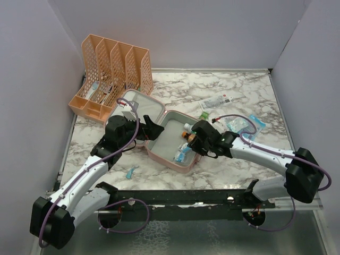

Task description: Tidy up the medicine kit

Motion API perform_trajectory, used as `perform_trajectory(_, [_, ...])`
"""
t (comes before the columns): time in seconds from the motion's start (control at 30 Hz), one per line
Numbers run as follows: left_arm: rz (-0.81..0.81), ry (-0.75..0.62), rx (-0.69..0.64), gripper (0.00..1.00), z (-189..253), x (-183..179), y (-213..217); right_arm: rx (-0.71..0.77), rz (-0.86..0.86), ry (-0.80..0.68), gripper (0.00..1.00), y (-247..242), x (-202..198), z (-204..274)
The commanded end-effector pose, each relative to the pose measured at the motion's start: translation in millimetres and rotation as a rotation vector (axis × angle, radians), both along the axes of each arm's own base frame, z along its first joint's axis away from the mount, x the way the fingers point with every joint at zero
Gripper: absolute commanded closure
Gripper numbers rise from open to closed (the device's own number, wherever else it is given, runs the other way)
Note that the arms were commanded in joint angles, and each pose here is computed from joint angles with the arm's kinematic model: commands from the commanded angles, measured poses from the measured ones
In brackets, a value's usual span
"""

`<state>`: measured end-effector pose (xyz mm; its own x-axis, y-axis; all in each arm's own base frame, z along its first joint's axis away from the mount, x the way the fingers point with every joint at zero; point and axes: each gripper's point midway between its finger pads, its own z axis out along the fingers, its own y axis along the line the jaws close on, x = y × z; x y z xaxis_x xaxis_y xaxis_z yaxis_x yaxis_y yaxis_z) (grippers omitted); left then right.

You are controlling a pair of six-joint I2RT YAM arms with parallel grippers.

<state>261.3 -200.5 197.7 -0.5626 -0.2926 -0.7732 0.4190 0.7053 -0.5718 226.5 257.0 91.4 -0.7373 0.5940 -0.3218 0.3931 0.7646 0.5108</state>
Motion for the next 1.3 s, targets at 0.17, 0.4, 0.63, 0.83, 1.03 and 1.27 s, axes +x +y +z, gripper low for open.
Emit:
perform_trajectory(0.17, [-0.061,-0.032,-0.012,0.08,6,-2,-9,-0.072,0.08,-0.147,0.6,-9,12,30])
perform_trajectory(0.4, [-0.061,-0.043,0.003,0.08,9,-2,-8,-0.28,0.156,-0.32,0.56,-31,36,65])
perform_trajectory(0.63, [0.026,-0.128,0.115,0.08,27,9,14,-0.46,0.09,-0.481,0.49,-92,76,112])
perform_trajectory(0.83, [0.079,-0.223,0.141,0.08,52,14,25,-0.489,-0.014,-0.393,0.45,-162,107,91])
perform_trajectory(1.03, [0.088,-0.257,0.133,0.08,55,13,27,-0.486,-0.122,-0.274,0.45,-214,124,53])
perform_trajectory(1.27, [0.081,-0.233,0.121,0.07,45,11,25,-0.444,-0.177,-0.136,0.45,-249,140,2])
